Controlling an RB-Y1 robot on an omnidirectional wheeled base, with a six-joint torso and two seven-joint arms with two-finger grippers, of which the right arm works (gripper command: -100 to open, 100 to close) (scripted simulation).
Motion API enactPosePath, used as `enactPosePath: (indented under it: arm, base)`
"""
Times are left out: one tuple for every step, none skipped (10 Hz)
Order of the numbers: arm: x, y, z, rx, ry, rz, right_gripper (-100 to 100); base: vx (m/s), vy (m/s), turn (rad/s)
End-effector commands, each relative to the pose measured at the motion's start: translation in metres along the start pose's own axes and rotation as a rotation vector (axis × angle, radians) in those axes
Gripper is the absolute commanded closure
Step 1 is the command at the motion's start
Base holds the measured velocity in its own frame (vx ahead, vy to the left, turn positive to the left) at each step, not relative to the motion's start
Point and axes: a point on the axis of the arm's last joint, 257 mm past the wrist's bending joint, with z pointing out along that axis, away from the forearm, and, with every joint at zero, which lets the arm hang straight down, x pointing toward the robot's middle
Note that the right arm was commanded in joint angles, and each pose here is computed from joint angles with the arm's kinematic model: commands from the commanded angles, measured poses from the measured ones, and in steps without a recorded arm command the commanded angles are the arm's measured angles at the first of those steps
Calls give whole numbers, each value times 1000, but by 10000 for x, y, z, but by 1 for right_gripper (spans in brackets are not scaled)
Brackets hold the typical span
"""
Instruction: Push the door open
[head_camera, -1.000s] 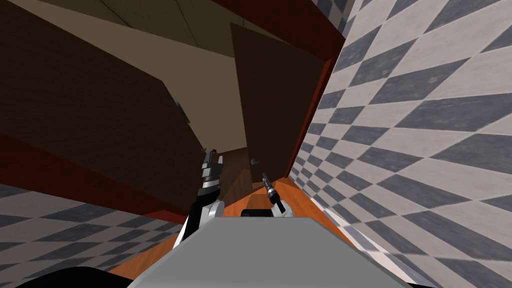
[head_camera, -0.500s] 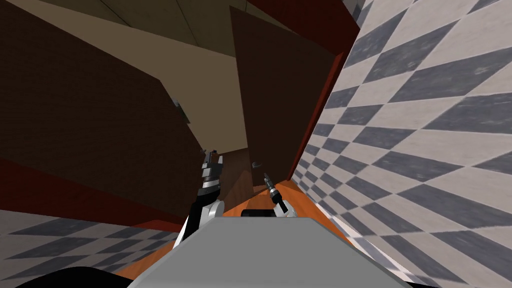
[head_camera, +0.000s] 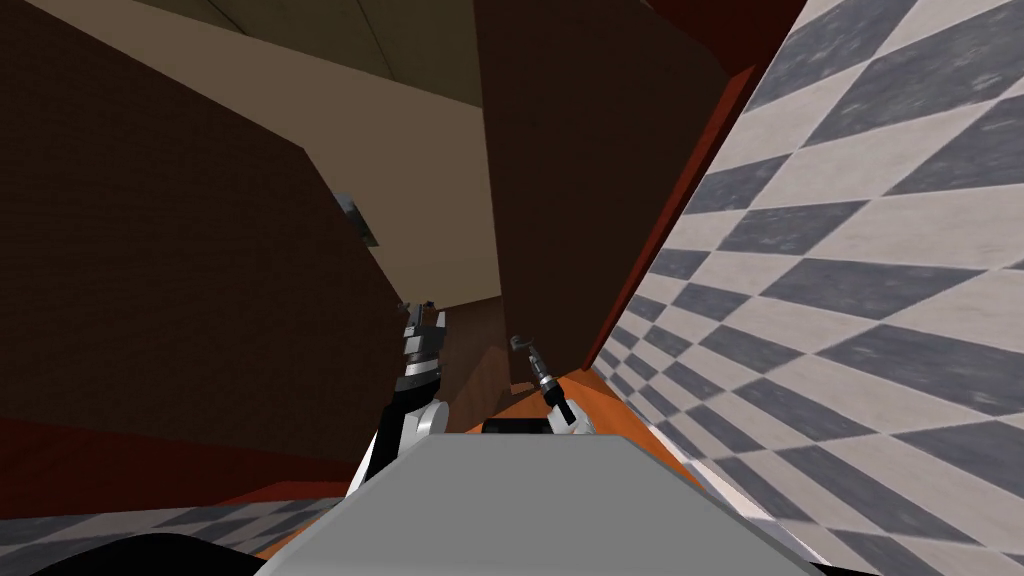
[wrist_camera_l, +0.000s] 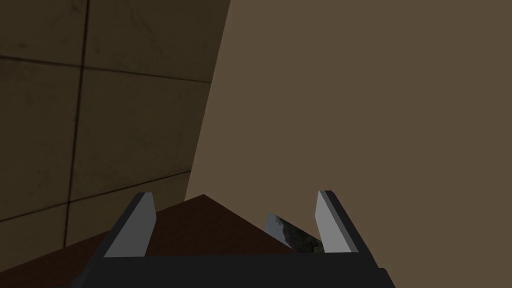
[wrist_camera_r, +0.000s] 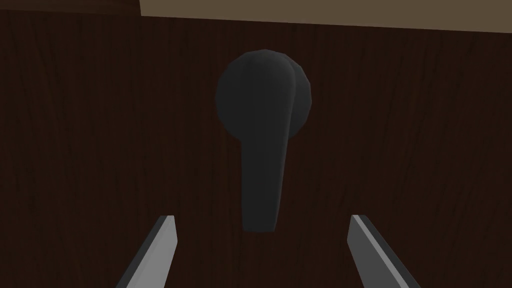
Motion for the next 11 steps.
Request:
enactPosePath:
  arm:
    - [43,14,25,-3,-3,11,-100]
    - [98,33,49,-7,-4,24,-100]
    - [158,54,73,-11,-5,37,-100]
    - [128,44,62,-9,-4,29,-100]
    - [128,44,62,-9,-4,29,100]
    - [128,44,62,-9,-4,29,100]
    - [128,44,62,-9,-4,29,100]
    - [128,44,62,-9,-4,29,100]
    - [128,44,62,-9,-4,29,100]
    - [128,44,62,-9,-4,29,100]
    - [27,8,36,0,-20,22,100]
  base:
    - [172,87,27]
    - [178,93,22]
    - [193,75,20]
    - [86,31,3]
    - [-12,-2,-4]
    - [-29,-12,4]
    - [-25,-11,6]
    - [-17,-7,-2]
    - [-9,-3,-3]
    - [0,0,0]
    - [74,35,-17]
